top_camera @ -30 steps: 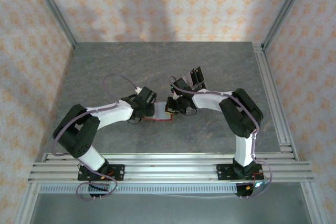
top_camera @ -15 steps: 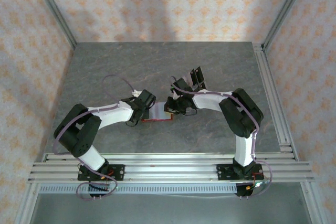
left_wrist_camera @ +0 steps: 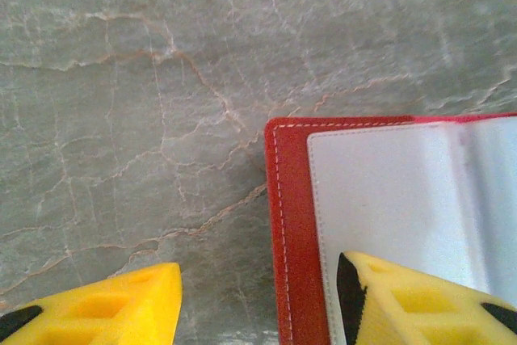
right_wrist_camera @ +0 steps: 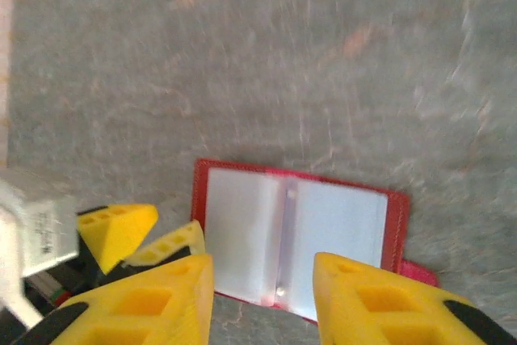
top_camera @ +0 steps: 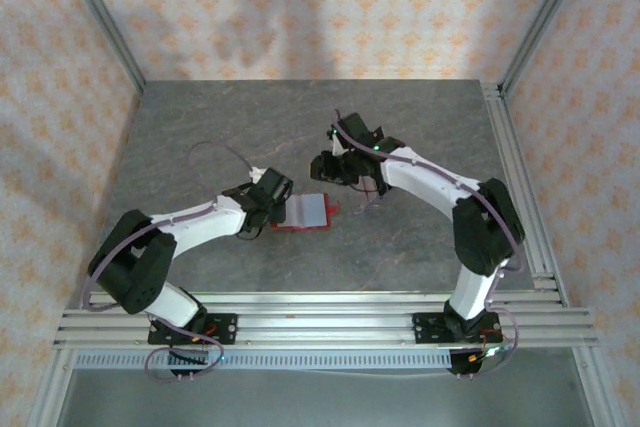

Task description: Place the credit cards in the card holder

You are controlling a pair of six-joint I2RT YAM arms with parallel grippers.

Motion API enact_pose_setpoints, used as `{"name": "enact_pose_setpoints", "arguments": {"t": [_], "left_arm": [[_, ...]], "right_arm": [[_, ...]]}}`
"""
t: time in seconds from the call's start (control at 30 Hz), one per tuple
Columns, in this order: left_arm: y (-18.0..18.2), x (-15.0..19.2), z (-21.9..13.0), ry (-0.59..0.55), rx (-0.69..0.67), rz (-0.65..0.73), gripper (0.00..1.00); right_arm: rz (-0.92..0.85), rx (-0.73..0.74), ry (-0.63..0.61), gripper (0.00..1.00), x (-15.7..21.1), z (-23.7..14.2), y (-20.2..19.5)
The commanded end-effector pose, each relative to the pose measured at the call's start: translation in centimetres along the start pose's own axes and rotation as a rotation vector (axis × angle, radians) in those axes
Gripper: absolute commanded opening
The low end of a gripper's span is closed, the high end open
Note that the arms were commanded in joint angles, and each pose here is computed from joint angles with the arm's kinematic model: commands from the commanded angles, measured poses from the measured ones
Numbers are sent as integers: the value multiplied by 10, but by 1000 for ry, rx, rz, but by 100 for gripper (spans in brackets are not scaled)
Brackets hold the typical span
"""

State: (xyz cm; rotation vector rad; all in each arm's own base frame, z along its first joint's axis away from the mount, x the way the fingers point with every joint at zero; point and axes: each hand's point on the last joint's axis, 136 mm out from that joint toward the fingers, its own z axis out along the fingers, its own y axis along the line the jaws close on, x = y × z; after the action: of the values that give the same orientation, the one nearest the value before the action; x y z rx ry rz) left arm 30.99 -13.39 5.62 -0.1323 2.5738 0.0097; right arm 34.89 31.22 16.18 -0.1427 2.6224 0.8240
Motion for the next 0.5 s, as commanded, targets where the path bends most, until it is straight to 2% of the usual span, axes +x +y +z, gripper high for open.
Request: {"name": "enact_pose_setpoints", "arguments": {"t": [0.0,0.2,0.47], "left_arm": [[-6,-13,-17,-30,40,-15,56],[-12,-28,-32,-73,77,-35,60],[-13,-36,-37,-97,80,-42,62]], "right_arm": [[-95,230,-4,40,-1,-24,-35],[-190,477,34,43,3,-33,-80],[-210,587,134,42,21,-9,-113]]}}
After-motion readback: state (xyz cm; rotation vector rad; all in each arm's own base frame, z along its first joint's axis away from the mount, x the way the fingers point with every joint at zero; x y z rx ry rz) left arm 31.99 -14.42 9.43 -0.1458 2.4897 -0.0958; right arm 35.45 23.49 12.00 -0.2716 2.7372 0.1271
